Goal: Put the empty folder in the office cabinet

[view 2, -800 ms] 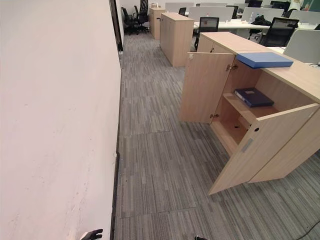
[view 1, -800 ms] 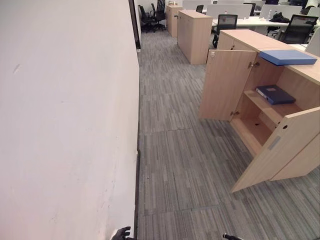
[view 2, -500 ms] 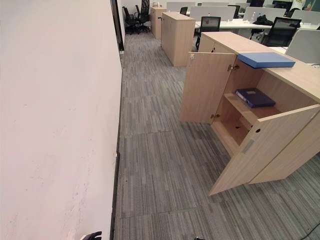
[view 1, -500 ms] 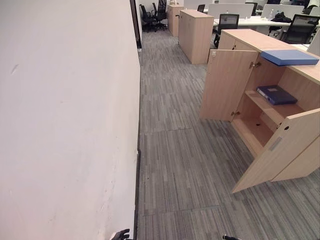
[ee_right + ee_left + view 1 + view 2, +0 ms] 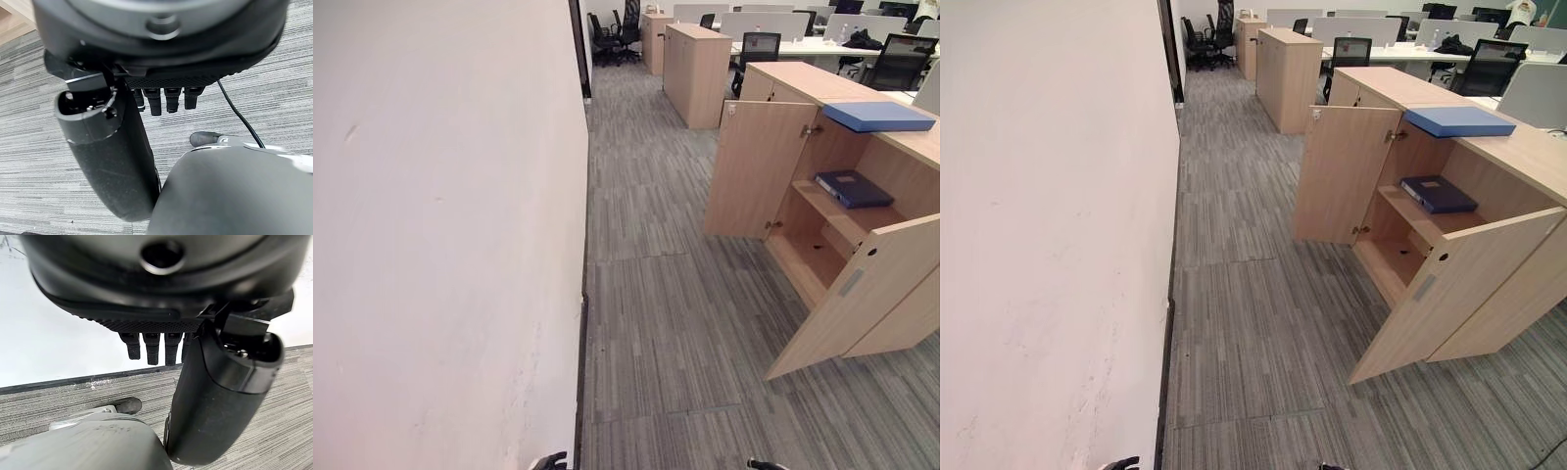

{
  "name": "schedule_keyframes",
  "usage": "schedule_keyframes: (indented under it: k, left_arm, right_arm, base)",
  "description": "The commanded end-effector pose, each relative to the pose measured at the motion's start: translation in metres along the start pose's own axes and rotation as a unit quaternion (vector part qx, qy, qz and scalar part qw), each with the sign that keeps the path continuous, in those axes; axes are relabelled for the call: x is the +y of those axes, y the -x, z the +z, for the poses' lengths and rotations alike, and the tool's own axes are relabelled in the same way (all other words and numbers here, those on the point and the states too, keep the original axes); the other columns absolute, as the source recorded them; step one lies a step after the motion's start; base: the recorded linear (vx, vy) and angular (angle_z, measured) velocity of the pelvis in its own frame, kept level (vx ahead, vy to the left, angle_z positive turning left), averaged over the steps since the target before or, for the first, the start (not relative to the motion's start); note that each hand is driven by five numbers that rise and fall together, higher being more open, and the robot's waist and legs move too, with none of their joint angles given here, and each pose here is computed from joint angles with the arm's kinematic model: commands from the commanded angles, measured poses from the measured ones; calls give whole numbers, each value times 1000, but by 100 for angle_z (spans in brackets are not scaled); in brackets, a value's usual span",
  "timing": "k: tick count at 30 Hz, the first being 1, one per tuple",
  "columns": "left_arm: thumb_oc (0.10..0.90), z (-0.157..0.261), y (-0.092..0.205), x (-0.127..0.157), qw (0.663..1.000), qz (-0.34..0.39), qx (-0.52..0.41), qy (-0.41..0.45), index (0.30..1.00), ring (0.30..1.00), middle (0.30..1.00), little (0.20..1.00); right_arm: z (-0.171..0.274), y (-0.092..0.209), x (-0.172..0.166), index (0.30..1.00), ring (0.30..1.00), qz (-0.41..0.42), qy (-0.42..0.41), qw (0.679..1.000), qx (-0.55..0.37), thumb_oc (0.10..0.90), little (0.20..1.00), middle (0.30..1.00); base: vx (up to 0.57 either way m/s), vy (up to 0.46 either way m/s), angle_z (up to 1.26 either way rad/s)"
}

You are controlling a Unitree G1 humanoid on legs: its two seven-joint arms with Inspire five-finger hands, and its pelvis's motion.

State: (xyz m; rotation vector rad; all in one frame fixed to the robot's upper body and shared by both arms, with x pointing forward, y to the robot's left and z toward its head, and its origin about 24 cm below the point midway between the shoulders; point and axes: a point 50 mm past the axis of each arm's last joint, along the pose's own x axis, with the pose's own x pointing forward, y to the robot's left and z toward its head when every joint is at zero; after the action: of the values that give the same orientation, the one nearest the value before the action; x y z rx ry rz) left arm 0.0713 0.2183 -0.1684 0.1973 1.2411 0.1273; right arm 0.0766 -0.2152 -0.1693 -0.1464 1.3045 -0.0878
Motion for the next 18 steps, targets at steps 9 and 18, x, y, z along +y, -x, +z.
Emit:
schedule_keyframes:
  k: [9,18]
  left_arm:
    - [800,17,-2,-17,999,-17,-15,-47,900,900,900,900]
    - [800,15,-2,-17,998,-18,-7,-58,900,900,900,900]
  right_arm:
    - [46,0,13,900,900,2,65,995,-81,800,900,900]
    - [37,-1,12,900,900,2,90,994,-57,800,900,900]
  base:
    - [-1,0,-1]
    - [0,0,0]
